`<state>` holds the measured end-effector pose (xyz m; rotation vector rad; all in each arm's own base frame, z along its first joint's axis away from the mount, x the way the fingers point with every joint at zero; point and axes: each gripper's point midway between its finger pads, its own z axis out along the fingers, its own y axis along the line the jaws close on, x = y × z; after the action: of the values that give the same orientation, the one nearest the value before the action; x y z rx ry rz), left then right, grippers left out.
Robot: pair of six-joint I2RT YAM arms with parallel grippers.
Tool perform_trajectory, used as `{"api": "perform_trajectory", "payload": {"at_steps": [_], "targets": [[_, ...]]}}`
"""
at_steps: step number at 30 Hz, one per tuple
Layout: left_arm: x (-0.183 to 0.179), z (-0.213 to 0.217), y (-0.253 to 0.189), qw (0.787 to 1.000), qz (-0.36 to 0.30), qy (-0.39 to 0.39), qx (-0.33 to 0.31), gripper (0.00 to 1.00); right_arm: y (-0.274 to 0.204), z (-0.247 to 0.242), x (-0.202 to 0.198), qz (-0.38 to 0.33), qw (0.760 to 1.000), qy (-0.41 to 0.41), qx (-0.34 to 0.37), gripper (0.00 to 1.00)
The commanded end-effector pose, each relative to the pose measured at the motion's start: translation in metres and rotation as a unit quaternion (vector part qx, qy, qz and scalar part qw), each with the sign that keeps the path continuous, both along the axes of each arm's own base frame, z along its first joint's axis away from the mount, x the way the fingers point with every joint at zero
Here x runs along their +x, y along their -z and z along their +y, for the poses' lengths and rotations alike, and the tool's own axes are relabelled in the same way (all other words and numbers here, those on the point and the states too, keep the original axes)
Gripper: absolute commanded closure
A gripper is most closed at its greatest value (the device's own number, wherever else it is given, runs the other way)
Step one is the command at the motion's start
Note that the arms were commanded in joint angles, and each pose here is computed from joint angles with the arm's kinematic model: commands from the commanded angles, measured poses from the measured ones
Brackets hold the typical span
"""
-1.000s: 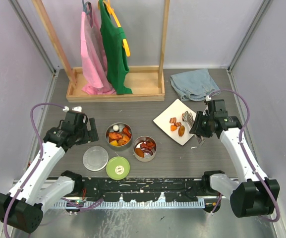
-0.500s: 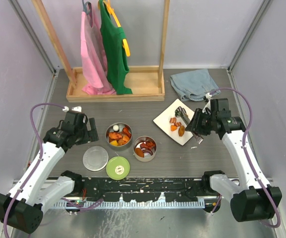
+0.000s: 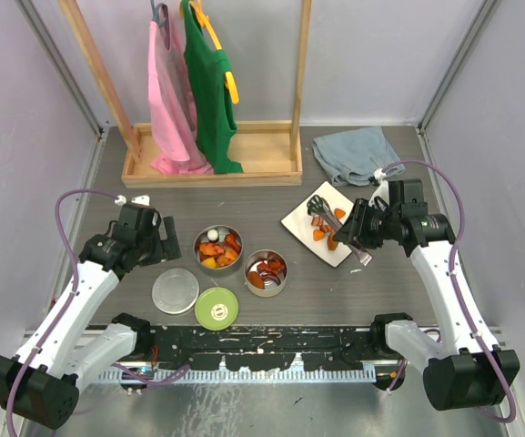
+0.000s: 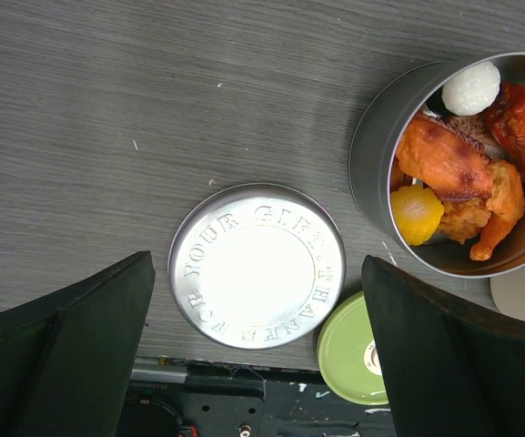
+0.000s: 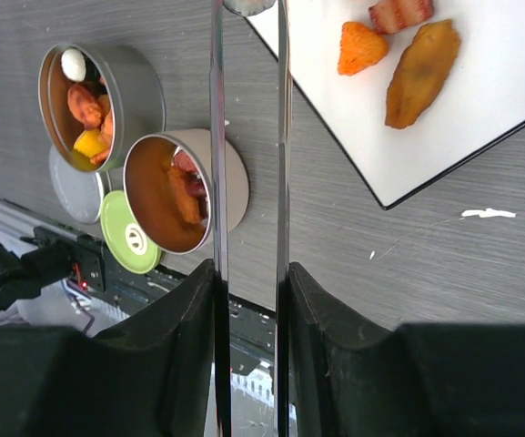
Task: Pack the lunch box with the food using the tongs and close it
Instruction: Pick up the fake food from the plate.
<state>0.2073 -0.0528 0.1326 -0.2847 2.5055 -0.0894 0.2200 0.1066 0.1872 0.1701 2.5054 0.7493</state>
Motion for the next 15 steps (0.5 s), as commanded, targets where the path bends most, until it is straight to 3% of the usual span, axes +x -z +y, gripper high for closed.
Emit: {"api": "perform_trajectory", "payload": {"at_steps": [1, 15], "targets": [[0.005, 0.000, -0.009, 1.000, -0.020, 0.000, -0.002, 0.02, -0.026, 0.013, -0.003, -0.038, 0.998, -0.041, 0.028, 0.64], [0.007, -0.001, -0.009, 1.000, -0.020, 0.002, -0.003, 0.02, -0.037, 0.041, -0.022, -0.036, 0.993, -0.108, 0.014, 0.64]]}}
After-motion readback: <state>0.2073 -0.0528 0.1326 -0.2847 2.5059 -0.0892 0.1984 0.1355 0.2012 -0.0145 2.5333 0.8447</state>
